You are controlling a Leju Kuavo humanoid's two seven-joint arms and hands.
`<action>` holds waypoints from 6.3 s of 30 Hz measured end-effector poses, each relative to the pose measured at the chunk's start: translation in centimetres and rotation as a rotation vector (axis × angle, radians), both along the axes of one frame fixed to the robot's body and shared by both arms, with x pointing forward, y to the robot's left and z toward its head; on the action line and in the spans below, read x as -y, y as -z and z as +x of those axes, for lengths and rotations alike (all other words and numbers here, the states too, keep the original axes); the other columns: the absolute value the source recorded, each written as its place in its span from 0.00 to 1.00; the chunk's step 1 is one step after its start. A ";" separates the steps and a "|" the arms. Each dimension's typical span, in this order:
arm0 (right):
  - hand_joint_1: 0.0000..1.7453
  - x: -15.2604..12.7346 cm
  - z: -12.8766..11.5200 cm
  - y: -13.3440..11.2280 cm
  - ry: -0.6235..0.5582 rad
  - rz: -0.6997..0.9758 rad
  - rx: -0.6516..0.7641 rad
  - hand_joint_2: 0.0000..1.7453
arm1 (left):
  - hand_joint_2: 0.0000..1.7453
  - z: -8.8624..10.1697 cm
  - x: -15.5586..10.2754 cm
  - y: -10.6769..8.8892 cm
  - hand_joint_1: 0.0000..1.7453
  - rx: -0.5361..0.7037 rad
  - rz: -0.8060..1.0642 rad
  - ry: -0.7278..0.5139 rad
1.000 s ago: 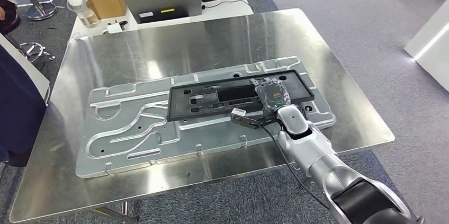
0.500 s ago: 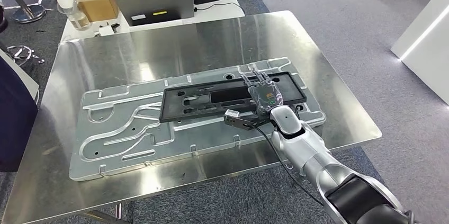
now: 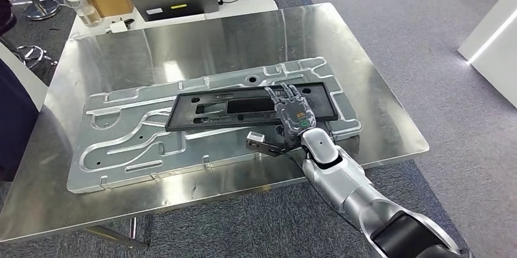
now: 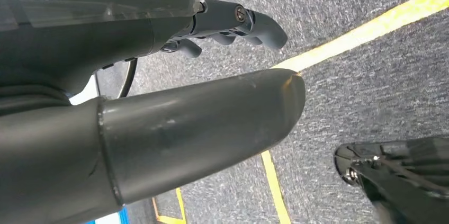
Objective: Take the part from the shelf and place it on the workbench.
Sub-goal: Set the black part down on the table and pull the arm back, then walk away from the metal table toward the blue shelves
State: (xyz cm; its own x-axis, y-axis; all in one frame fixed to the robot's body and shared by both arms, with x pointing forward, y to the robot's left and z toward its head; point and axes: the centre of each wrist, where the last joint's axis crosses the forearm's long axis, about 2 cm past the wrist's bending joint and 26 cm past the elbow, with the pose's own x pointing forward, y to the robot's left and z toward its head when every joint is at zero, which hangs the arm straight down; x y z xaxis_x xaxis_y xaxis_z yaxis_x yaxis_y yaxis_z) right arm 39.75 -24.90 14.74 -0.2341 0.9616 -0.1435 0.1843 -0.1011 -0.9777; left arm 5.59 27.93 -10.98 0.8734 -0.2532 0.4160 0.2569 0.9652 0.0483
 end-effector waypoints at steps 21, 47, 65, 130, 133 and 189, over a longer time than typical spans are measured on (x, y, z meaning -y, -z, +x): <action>0.00 -2.8 -1.2 -1.5 -0.071 0.037 0.060 0.00 | 0.00 0.0 0.1 0.0 0.00 -0.002 -0.004 -0.005; 0.00 -3.6 -1.6 -1.3 -0.083 0.058 0.065 0.00 | 0.00 -0.1 0.3 0.0 0.00 0.009 -0.009 -0.031; 0.00 -4.8 -2.0 -1.3 -0.118 0.045 0.078 0.00 | 0.00 0.0 0.4 0.0 0.00 0.011 -0.020 -0.048; 0.00 -0.9 -37.1 25.8 1.322 1.429 -1.461 0.00 | 0.00 -2.5 0.7 0.3 0.00 0.001 0.024 -0.228; 0.00 -1.0 -37.2 25.8 1.328 1.430 -1.464 0.00 | 0.00 -2.5 0.7 0.3 0.00 0.001 0.024 -0.227; 0.00 -1.2 -36.7 25.8 1.241 1.328 -1.556 0.00 | 0.00 -2.5 -0.8 0.3 0.00 -0.039 0.062 -0.271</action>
State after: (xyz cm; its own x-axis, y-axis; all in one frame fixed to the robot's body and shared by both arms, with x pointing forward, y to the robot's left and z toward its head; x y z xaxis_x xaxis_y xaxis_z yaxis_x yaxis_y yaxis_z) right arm 3.03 -23.69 -11.01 0.9954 0.0752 0.0601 -0.0814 0.9908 0.1079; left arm 3.06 28.74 -11.27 0.9279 -0.0316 0.3716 -0.0078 0.9945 0.1042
